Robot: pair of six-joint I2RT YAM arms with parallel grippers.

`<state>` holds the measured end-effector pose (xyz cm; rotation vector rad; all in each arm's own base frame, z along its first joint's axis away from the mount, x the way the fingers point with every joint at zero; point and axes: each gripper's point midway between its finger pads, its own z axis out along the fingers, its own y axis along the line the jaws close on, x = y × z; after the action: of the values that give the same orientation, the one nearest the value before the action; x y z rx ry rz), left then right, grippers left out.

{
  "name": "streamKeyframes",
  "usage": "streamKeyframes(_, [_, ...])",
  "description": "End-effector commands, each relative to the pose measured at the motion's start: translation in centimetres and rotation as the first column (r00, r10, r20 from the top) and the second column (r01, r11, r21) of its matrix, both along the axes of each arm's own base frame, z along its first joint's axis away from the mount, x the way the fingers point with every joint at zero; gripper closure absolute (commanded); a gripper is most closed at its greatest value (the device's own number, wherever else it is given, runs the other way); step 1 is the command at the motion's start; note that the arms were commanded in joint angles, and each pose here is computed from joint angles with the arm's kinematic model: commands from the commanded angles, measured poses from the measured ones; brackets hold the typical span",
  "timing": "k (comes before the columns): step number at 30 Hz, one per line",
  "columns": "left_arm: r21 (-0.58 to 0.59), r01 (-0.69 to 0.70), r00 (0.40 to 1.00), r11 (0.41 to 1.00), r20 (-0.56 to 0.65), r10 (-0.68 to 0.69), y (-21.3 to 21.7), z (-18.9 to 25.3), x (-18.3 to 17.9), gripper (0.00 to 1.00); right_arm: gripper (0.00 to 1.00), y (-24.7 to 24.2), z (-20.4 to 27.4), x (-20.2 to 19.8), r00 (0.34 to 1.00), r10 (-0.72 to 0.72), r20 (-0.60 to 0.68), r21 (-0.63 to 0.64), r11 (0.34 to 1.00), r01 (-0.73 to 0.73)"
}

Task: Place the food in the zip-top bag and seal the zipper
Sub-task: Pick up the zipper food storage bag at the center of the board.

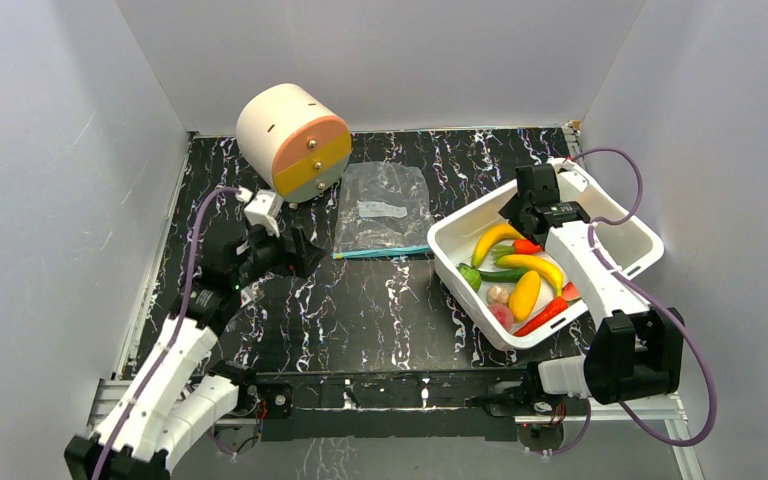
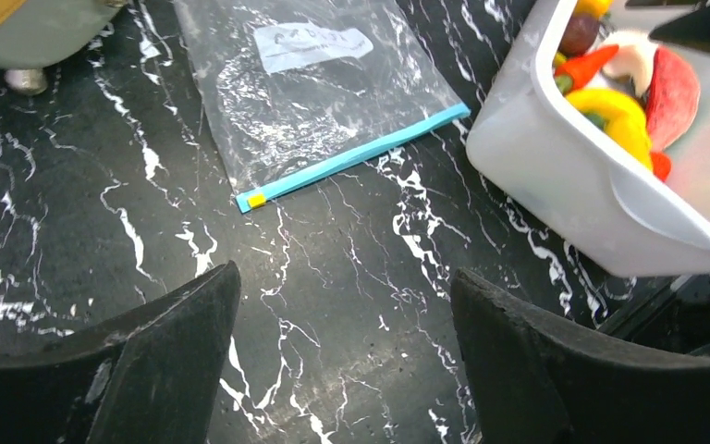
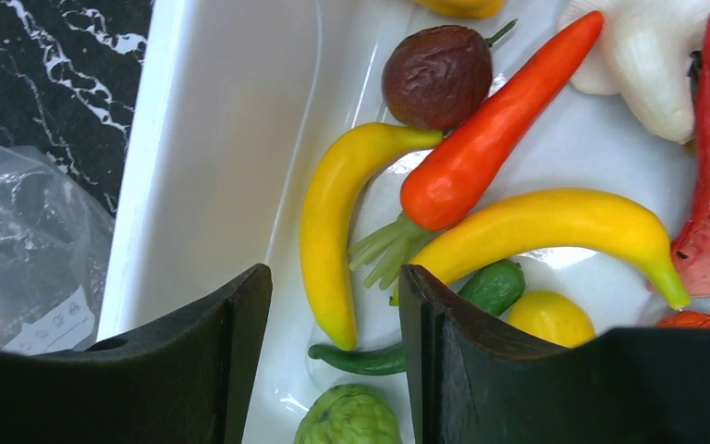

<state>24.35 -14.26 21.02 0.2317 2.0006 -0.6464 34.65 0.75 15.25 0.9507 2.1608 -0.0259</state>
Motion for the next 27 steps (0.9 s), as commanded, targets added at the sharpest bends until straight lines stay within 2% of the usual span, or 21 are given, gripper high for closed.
streamKeyframes(1, [0.038, 0.168, 0.984, 0.985, 0.051, -0.170, -2.5, 1.5, 2.3, 0.24, 0.49, 1.2, 3.4, 1.8, 0.987, 0.046, 0.155, 0.051, 0.997, -0.055])
streamKeyframes(3, [0.072, 0.219, 0.975, 0.973, 0.029, -0.221, -3.4, 0.9, 3.4, 0.32, 0.47, 1.8, 4.3, 1.9, 0.979, 0.094, 0.180, 0.051, 0.993, -0.105])
streamKeyframes(5, [0.120, 0.258, 0.965, 0.959, 0.014, -0.261, -4.1, 0.0, 4.6, 0.35, 0.44, 2.2, 5.2, 1.9, 0.972, 0.130, 0.196, 0.049, 0.989, -0.142])
streamKeyframes(10, [0.232, 0.362, 0.919, 0.903, 0.073, -0.387, -6.2, -0.8, 6.7, 0.33, 0.25, 3.1, 7.7, 1.4, 0.945, 0.216, 0.248, 0.033, 0.972, -0.231])
streamKeyframes(14, [0.346, 0.468, 0.844, 0.813, 0.096, -0.527, -8.8, -2.7, 7.3, 0.31, 0.11, 3.4, 9.3, 0.8, 0.920, 0.258, 0.293, 0.008, 0.962, -0.273])
streamKeyframes(19, [0.498, 0.551, 0.747, 0.670, 0.064, -0.662, -10.4, -7.8, 7.7, 0.33, 0.02, 4.6, 11.3, 0.1, 0.872, 0.320, 0.371, 0.011, 0.937, -0.348])
streamKeyframes(22, [0.547, 0.582, 0.693, 0.602, 0.053, -0.719, -11.3, -9.6, 7.8, 0.36, 0.02, 5.0, 12.7, -0.3, 0.850, 0.340, 0.402, 0.010, 0.927, -0.375])
streamKeyframes(24, [0.571, 0.592, 0.664, 0.569, 0.053, -0.746, -11.8, -10.5, 7.8, 0.37, 0.02, 5.2, 13.5, -0.6, 0.838, 0.346, 0.423, 0.008, 0.923, -0.385])
streamKeyframes(27, [0.597, 0.572, 0.647, 0.562, 0.093, -0.757, -12.2, -11.1, 8.3, 0.39, 0.02, 5.3, 14.3, -1.2, 0.826, 0.352, 0.440, 0.005, 0.919, -0.394])
